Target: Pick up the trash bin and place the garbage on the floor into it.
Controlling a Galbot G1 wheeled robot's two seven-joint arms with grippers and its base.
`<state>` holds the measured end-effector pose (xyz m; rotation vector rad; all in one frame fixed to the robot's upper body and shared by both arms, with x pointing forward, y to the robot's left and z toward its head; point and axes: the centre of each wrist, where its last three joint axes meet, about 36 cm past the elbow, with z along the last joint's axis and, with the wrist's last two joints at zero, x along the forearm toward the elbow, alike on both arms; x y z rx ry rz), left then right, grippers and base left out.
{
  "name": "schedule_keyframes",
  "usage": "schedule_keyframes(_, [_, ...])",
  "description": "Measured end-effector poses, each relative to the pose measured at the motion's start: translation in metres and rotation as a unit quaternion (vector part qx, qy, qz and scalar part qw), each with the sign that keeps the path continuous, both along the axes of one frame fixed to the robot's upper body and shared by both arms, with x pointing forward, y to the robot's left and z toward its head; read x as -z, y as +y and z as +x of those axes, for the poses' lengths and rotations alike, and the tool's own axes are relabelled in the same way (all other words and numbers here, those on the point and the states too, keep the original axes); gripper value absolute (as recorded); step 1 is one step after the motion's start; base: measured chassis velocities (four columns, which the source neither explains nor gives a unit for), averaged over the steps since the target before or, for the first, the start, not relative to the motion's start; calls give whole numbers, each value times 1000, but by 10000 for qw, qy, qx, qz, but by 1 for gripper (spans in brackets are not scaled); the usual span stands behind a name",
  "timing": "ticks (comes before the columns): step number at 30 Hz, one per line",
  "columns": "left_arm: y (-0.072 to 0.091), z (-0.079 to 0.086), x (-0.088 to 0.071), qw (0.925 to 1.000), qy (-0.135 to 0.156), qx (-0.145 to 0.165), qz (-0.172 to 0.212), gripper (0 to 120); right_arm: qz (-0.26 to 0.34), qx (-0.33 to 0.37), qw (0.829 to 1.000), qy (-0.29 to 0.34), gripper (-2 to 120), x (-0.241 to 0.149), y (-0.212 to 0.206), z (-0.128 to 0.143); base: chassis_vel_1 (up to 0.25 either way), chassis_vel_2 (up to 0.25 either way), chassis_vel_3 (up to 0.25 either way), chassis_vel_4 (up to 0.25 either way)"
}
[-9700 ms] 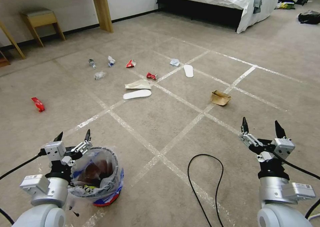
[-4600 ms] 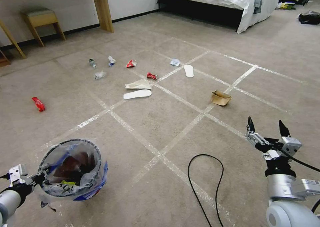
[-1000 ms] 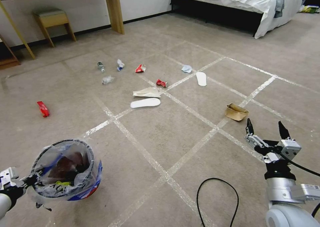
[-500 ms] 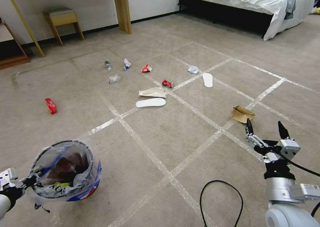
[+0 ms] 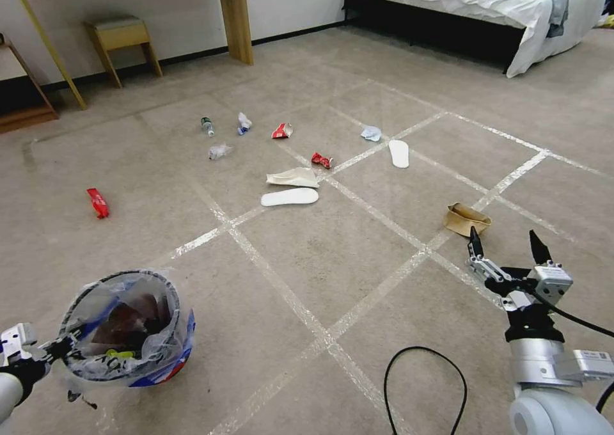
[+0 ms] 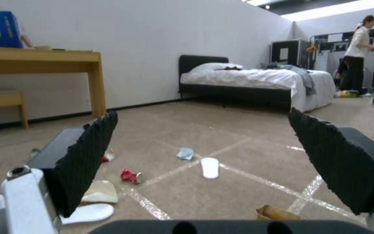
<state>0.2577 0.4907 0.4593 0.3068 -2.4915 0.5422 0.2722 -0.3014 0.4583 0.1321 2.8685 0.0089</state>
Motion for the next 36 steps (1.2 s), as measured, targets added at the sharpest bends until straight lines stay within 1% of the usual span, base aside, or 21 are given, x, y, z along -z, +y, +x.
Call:
schedule_keyframes(19, [-2,-2,3,10000,36,35,4,1,-3,9,10000,-17,100,2,0,-1,-18,27,24,-27])
schedule_keyframes(36, [2,-3,4,10000,60,37,11,1,-42,15,10000,-13,100,4,1,-3,-62,51,53,-62])
